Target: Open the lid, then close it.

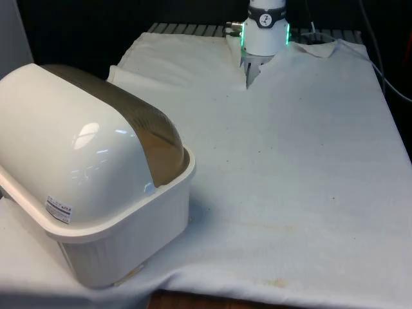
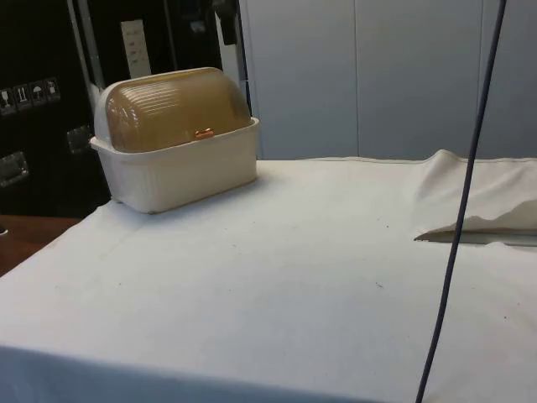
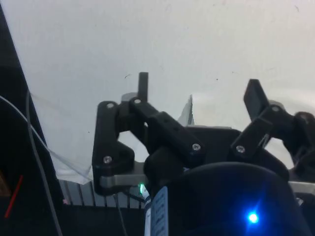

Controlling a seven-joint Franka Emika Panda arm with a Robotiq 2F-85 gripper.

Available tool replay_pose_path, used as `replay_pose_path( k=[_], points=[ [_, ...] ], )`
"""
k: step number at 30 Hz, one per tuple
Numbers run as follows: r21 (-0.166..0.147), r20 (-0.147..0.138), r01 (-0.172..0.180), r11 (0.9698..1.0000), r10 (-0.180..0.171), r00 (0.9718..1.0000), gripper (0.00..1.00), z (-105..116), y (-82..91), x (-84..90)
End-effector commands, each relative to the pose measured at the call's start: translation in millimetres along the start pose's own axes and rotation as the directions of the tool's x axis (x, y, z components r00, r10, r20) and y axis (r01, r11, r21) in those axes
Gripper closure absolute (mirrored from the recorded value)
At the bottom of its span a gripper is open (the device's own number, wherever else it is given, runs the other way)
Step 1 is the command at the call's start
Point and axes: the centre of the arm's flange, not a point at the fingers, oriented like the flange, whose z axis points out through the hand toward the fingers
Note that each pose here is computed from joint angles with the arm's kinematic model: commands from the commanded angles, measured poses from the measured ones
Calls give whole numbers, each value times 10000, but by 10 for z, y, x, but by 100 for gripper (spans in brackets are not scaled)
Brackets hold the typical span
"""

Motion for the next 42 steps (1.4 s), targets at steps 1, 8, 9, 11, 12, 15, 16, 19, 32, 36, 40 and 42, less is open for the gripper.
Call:
replay_pose_path(
  k=[1, 8, 9, 11, 12, 15, 16, 19, 32, 36, 40, 42],
  points=[
    [-10, 0, -7, 10000, 7, 10000, 5, -3, 1, 3],
    [-1, 10, 0, 10000, 0, 10000, 54, -1, 0, 5],
    [0, 0, 0, 10000, 0, 10000, 59, 0, 0, 0],
    [-1, 10, 0, 10000, 0, 10000, 64, -1, 0, 5],
    [-1, 10, 0, 10000, 0, 10000, 70, -1, 0, 5],
    [-1, 10, 0, 10000, 0, 10000, 92, -1, 0, 5],
    [-10, 0, 3, 10000, -3, 10000, 97, -3, 1, 3],
    [-27, -70, -2, 10000, 1, 10000, 100, -12, 2, 1],
    [-238, -754, -77, 9997, 59, 9971, 100, 20, 34, 36],
    [-323, -1068, -201, 9993, 166, 9941, 100, 68, 76, 63],
    [-372, -1261, -286, 9989, 237, 9917, 100, 100, 97, 78],
    [-389, -1362, -333, 9987, 278, 9903, 100, 129, 105, 86]
  ],
)
